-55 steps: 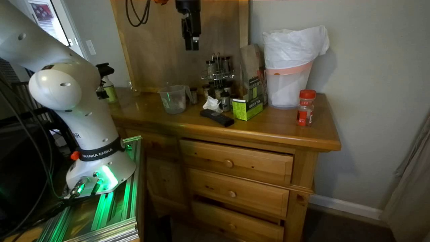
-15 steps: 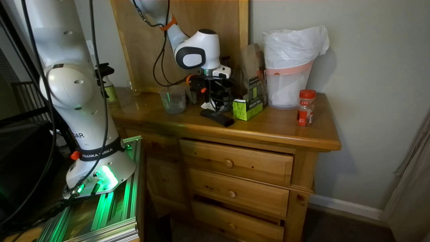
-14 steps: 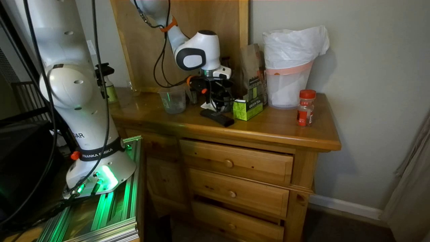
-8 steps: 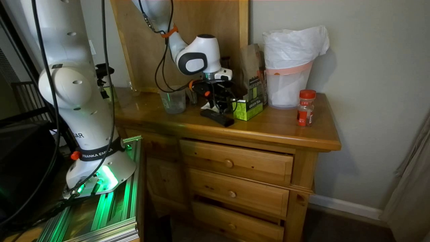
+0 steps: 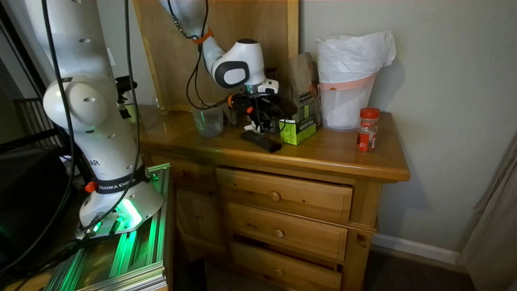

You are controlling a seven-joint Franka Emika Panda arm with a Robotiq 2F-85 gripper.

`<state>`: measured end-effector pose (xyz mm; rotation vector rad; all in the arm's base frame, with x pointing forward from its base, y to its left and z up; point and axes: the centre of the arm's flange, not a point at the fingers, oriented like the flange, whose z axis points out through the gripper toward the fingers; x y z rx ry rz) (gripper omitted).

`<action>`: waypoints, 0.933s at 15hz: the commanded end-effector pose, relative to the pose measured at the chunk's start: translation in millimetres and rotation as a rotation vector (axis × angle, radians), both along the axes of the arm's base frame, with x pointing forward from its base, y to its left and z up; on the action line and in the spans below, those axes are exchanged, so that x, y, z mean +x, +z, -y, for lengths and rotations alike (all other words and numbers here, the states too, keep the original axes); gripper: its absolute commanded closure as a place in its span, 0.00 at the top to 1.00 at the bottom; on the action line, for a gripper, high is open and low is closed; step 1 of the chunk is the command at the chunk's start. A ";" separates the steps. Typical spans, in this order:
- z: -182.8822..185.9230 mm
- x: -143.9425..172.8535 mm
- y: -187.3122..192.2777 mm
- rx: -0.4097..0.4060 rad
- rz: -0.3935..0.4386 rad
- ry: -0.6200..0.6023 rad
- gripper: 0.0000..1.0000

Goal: Pick up the napkin and put it inside the bin

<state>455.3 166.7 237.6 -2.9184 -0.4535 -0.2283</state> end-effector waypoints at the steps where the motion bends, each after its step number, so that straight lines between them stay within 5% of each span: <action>1: -0.9 -7.8 16.7 0.057 0.014 0.006 0.01; 10: 36.0 -55.9 95.2 0.126 0.120 -0.040 0.01; 14: 59.6 -95.0 138.1 0.086 0.177 -0.087 0.01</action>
